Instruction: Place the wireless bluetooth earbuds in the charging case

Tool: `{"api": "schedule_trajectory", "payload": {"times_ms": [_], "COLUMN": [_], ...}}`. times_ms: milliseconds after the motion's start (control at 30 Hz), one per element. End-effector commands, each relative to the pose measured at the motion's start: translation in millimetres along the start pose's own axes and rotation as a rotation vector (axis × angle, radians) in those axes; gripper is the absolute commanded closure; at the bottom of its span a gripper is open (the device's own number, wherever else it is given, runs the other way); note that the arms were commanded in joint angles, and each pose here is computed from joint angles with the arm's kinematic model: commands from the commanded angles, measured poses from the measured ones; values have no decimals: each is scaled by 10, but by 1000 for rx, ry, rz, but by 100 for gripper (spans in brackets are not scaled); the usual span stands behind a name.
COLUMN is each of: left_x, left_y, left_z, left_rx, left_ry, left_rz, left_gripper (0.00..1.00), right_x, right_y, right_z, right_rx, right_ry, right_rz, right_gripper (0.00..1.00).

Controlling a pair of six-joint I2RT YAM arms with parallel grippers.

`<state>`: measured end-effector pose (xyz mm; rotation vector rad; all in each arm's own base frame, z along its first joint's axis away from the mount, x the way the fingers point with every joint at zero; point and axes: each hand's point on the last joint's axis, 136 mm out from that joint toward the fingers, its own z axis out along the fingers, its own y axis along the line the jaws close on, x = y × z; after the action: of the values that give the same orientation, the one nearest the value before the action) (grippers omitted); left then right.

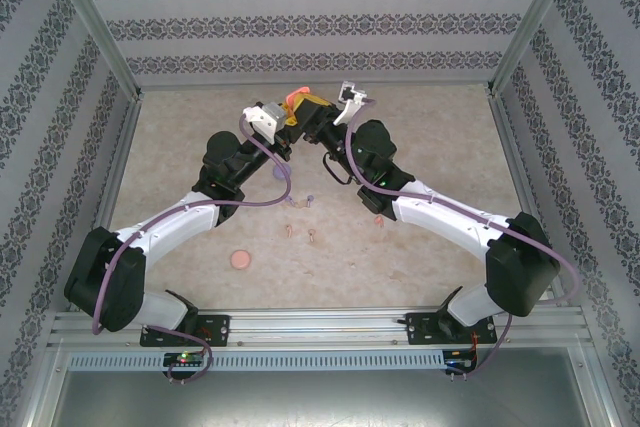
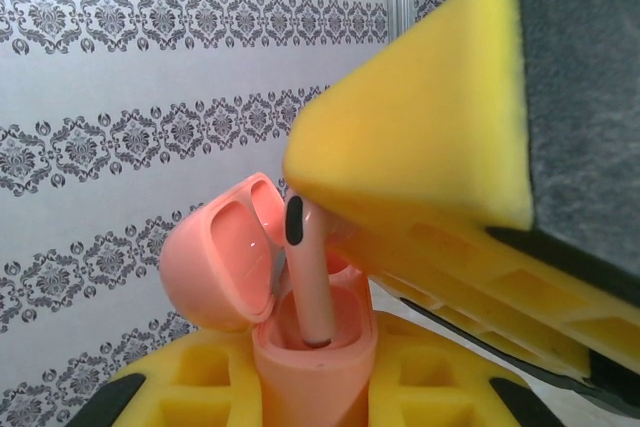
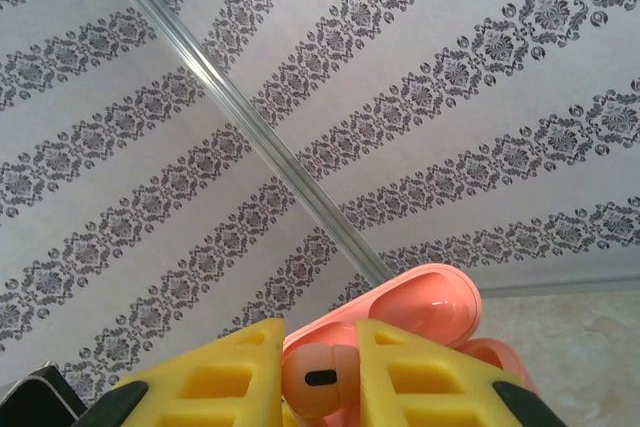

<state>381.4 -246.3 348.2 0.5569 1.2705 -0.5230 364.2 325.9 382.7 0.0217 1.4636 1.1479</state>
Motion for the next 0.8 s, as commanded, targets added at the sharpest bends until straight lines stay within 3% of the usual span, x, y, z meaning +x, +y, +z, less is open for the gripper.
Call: {"api": "schedule_trajectory", "payload": {"times_ms": [0, 600, 767], "left_x": [-570, -747, -709], "left_y": [-283, -345, -365], "left_z": [-81, -136, -126], "left_rx": [121, 141, 145], "left_ry": [-167, -178, -166], "left_rz": [18, 30, 28], "left_gripper": [100, 100, 100], "right_x": [256, 488, 498], "right_y": [-16, -107, -141], "right_z": [-16, -113, -114], "right_rx": [6, 48, 71], "right_ry": [68, 171, 182], "right_rz": [-42, -174, -169], "right_gripper": [78, 78, 72]}}
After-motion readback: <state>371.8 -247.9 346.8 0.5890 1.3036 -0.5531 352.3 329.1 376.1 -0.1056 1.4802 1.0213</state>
